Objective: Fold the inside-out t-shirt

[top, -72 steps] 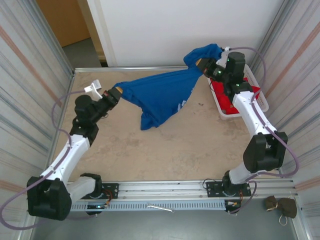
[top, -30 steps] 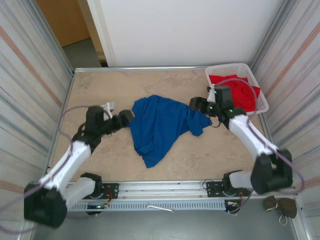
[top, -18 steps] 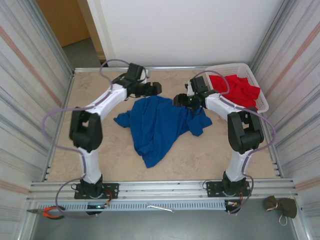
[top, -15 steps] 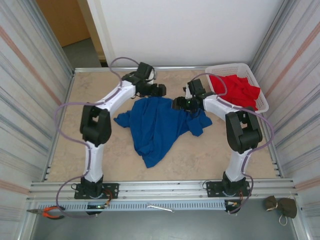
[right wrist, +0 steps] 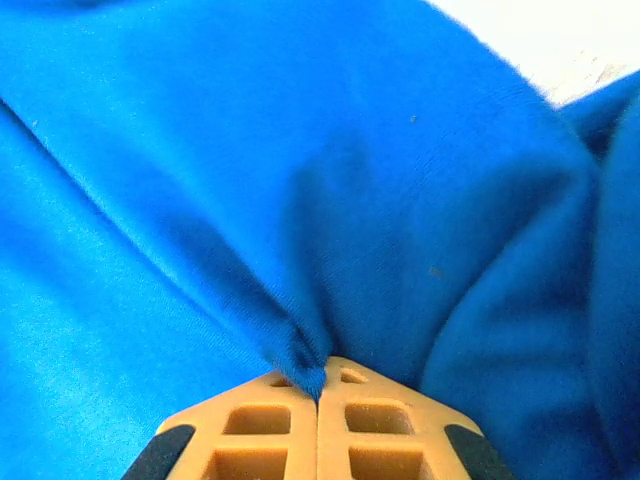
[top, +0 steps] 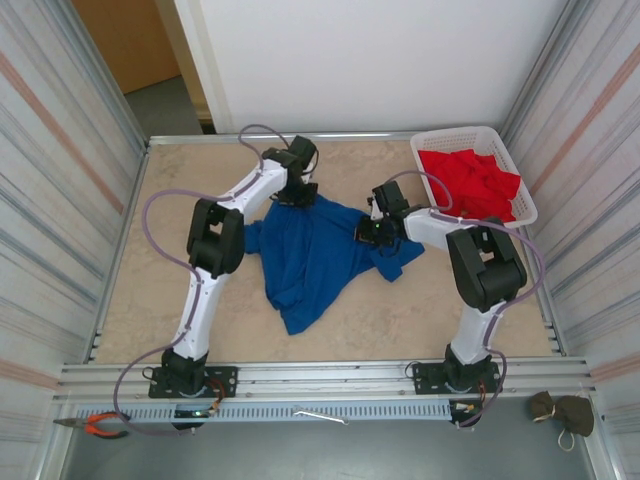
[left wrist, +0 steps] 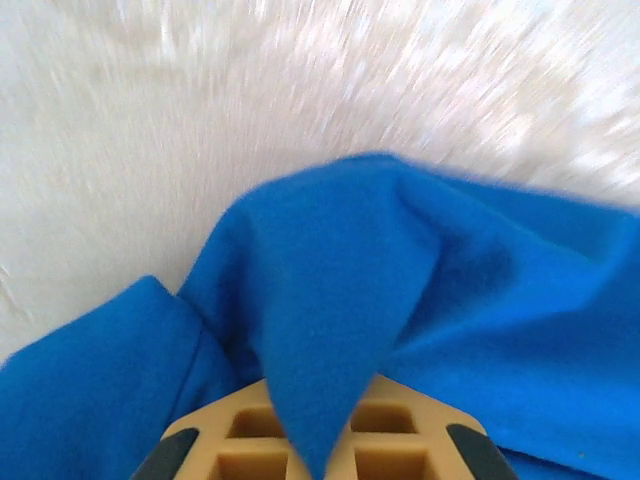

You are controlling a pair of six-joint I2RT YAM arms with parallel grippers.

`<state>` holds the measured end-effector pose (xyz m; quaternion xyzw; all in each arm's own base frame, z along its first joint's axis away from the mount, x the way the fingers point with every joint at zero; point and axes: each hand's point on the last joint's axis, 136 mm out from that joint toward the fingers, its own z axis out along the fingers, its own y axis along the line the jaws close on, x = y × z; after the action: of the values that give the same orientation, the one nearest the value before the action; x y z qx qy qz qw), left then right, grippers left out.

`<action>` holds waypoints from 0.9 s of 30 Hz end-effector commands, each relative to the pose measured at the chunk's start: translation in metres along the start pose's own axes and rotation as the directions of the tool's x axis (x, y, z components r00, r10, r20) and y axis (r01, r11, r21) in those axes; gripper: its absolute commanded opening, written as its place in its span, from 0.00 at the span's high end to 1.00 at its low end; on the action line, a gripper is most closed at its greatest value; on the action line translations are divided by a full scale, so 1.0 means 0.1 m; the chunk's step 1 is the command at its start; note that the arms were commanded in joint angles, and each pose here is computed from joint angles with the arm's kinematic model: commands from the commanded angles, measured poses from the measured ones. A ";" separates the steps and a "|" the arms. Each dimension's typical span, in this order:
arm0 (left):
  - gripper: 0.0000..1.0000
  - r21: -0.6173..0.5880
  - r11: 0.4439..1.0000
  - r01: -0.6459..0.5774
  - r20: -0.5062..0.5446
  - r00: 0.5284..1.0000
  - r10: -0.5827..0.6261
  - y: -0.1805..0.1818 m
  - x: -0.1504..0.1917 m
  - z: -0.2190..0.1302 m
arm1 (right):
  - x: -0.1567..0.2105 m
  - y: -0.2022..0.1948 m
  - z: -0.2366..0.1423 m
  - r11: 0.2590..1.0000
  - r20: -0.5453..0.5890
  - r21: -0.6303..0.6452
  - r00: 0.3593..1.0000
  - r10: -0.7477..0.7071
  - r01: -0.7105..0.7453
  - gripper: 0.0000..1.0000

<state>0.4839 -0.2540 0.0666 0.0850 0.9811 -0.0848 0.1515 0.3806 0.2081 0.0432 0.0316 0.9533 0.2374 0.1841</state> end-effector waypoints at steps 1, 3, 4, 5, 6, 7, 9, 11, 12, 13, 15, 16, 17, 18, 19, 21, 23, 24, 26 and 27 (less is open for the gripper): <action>1.00 0.069 0.998 -0.011 0.205 0.979 -0.003 -0.06 -0.60 -0.65 | -0.41 0.17 -0.46 0.996 0.126 -0.084 0.991 0.032 -0.021 1.00; 1.00 0.130 0.991 -0.028 0.305 0.952 -0.013 -0.15 -0.84 -1.06 | -0.60 0.28 -0.76 0.993 0.199 -0.122 0.980 0.026 -0.002 1.00; 1.00 0.158 0.987 -0.040 0.345 0.938 -0.017 -0.20 -0.91 -1.23 | -0.66 0.33 -0.88 0.991 0.228 -0.135 0.974 0.021 0.010 1.00; 1.00 0.186 0.981 -0.059 0.388 0.922 -0.018 -0.26 -0.97 -1.43 | -0.69 0.37 -1.00 0.989 0.255 -0.144 0.967 0.018 0.019 1.00; 1.00 0.214 0.974 -0.080 0.420 0.907 -0.018 -0.32 -0.99 -1.61 | -0.69 0.40 -1.10 0.988 0.277 -0.150 0.961 0.015 0.028 1.00; 1.00 0.240 0.966 -0.096 0.442 0.897 -0.021 -0.37 -0.99 -1.74 | -0.68 0.42 -1.16 0.988 0.292 -0.154 0.956 0.014 0.033 1.00; 1.00 0.304 0.942 -0.140 0.487 0.873 -0.027 -0.51 -0.88 -2.02 | -0.54 0.42 -1.24 0.987 0.306 -0.154 0.952 0.013 0.036 1.00; 1.00 0.338 0.923 -0.184 0.494 0.869 -0.008 -0.64 -0.64 -2.07 | -0.29 0.35 -1.22 0.990 0.304 -0.136 0.953 0.016 0.027 1.00; 1.00 0.351 0.913 -0.209 0.496 0.869 0.009 -0.71 -0.49 -2.10 | -0.16 0.27 -1.17 0.993 0.296 -0.115 0.955 0.023 0.012 1.00; 1.00 0.364 0.902 -0.231 0.490 0.871 0.025 -0.78 -0.29 -2.07 | 0.00 0.17 -1.12 0.996 0.283 -0.094 0.958 0.037 -0.011 1.00; 1.00 0.396 0.883 -0.254 0.457 0.888 0.051 -0.86 0.17 -1.90 | 0.28 -0.06 -1.03 0.997 0.256 -0.052 0.964 0.068 -0.057 0.66; 1.00 0.412 0.875 -0.256 0.422 0.904 0.066 -0.87 0.48 -1.75 | 0.38 -0.19 -1.05 0.996 0.260 -0.027 0.961 0.093 -0.089 0.47; 1.00 0.429 0.864 -0.265 0.396 0.914 0.084 -0.90 0.78 -1.63 | 0.48 -0.34 -1.07 0.992 0.264 -0.007 0.956 0.124 -0.127 0.38; 0.99 0.440 0.858 -0.266 0.366 0.925 0.100 -0.91 1.04 -1.51 | 0.52 -0.42 -1.12 0.988 0.279 -0.008 0.949 0.148 -0.152 0.34; 0.90 0.446 0.858 -0.255 0.332 0.937 0.106 -0.89 1.31 -1.41 | 0.55 -0.50 -1.19 0.984 0.295 -0.017 0.940 0.174 -0.176 0.33; 0.63 0.466 0.861 -0.204 0.261 0.962 0.086 -0.80 1.78 -1.21 | 0.57 -0.58 -1.35 0.980 0.319 -0.032 0.927 0.196 -0.196 0.32; 0.42 0.468 0.873 -0.139 0.231 0.972 0.030 -0.65 2.05 -1.13 | 0.55 -0.56 -1.53 0.981 0.347 -0.053 0.917 0.195 -0.188 0.33; 0.37 0.451 0.885 -0.113 0.236 0.972 0.004 -0.56 2.10 -1.12 | 0.54 -0.53 -1.57 0.982 0.348 -0.063 0.918 0.190 -0.179 0.33; 0.29 0.405 0.911 -0.076 0.276 0.960 -0.043 -0.40 2.10 -1.18 | 0.53 -0.44 -1.59 0.985 0.315 -0.079 0.934 0.171 -0.153 0.34; 0.27 0.395 0.917 -0.063 0.296 0.953 -0.061 -0.35 2.06 -1.23 | 0.53 -0.39 -1.58 0.986 0.295 -0.089 0.942 0.161 -0.141 0.34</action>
<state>0.2158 -0.2320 0.0695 0.1442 0.9378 -0.2646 0.1723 0.2768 0.1024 0.1304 0.1534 0.8942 0.2606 0.3301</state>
